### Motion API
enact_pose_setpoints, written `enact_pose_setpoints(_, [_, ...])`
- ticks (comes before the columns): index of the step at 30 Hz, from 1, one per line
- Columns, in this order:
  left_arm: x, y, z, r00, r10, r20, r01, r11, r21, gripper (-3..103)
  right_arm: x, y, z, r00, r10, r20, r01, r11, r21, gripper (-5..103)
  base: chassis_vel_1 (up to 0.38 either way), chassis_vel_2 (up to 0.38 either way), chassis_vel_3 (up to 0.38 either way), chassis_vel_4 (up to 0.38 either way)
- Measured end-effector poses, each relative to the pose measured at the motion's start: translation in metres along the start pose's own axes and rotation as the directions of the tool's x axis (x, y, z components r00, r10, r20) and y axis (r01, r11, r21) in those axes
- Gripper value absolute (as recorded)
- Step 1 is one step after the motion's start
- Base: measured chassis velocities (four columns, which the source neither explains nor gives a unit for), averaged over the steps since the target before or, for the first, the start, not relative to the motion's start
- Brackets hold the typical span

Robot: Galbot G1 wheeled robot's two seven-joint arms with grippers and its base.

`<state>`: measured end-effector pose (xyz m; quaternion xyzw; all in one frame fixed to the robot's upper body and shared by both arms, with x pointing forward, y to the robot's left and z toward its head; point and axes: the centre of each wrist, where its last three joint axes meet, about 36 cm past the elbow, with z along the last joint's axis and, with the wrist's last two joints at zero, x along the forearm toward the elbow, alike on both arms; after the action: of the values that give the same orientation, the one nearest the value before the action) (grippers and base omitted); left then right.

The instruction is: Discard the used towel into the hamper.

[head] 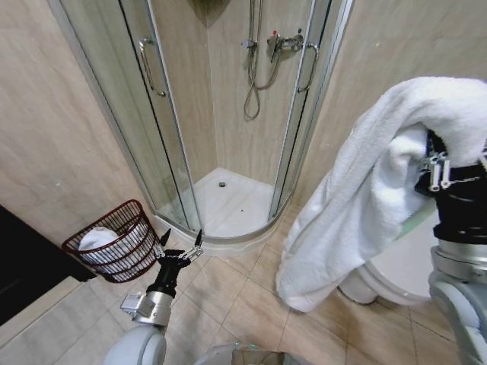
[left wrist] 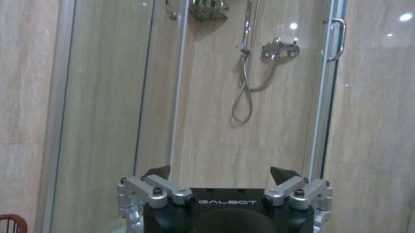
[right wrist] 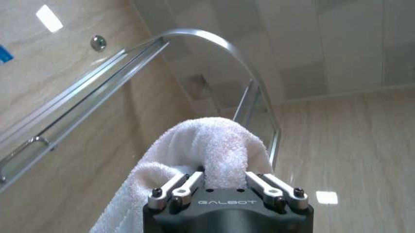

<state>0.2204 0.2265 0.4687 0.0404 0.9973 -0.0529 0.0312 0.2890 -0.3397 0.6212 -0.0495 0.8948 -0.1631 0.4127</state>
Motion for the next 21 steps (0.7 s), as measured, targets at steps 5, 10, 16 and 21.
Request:
enact_pose_setpoints(5, [0.0, 0.0, 0.0, 1.0, 0.0, 0.0, 0.0, 1.0, 0.0, 100, 0.005, 0.016, -0.001, 0.999, 0.043, -0.029, -0.046, 0.996, -0.079, 16, 0.0, 0.0, 0.0, 0.0])
enact_pose_setpoints(10, [0.0, 0.0, 0.0, 1.0, 0.0, 0.0, 0.0, 1.0, 0.0, 100, 0.01, 0.024, -0.002, 0.997, 0.063, -0.042, -0.068, 0.991, -0.12, 16, 0.0, 0.0, 0.0, 0.0])
enact_pose_setpoints(16, [0.0, 0.0, 0.0, 1.0, 0.0, 0.0, 0.0, 1.0, 0.0, 100, 0.014, 0.029, -0.002, 0.996, 0.082, -0.04, -0.088, 0.985, -0.149, 16, 0.0, 0.0, 0.0, 0.0])
enact_pose_setpoints(21, [0.0, 0.0, 0.0, 1.0, 0.0, 0.0, 0.0, 1.0, 0.0, 100, 0.013, 0.029, -0.002, 0.996, 0.077, -0.038, -0.082, 0.984, -0.161, 16, 0.0, 0.0, 0.0, 0.0])
